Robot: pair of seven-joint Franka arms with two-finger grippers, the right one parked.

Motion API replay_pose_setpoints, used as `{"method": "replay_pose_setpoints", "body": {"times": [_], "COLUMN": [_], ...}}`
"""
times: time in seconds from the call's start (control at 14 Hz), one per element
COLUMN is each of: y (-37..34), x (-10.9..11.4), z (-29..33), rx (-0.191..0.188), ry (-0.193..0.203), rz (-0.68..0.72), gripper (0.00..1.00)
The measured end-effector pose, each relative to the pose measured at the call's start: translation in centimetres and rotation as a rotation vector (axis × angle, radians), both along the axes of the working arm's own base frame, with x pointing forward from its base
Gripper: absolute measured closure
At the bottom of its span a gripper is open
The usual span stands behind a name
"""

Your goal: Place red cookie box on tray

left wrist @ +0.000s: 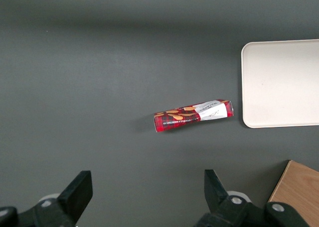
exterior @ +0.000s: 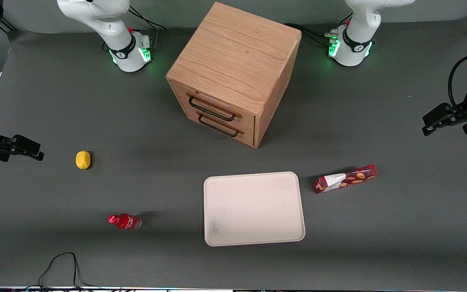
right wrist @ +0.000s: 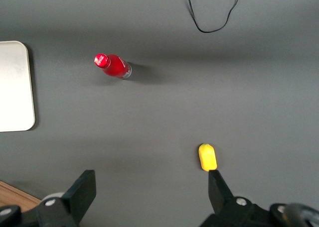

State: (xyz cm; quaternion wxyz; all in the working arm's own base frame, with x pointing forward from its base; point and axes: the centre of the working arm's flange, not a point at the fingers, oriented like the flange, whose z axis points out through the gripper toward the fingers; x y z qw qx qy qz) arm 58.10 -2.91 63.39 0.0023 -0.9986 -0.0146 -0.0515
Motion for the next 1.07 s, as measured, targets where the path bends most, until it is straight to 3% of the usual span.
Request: {"method": "replay_pose_setpoints", "body": {"times": [1.07], "y": [-1.3], "x": [-0.3], "z": [-0.6], "rx": [-0.006], "ry": [0.022], "rz": [0.039], "gripper": [0.0]}}
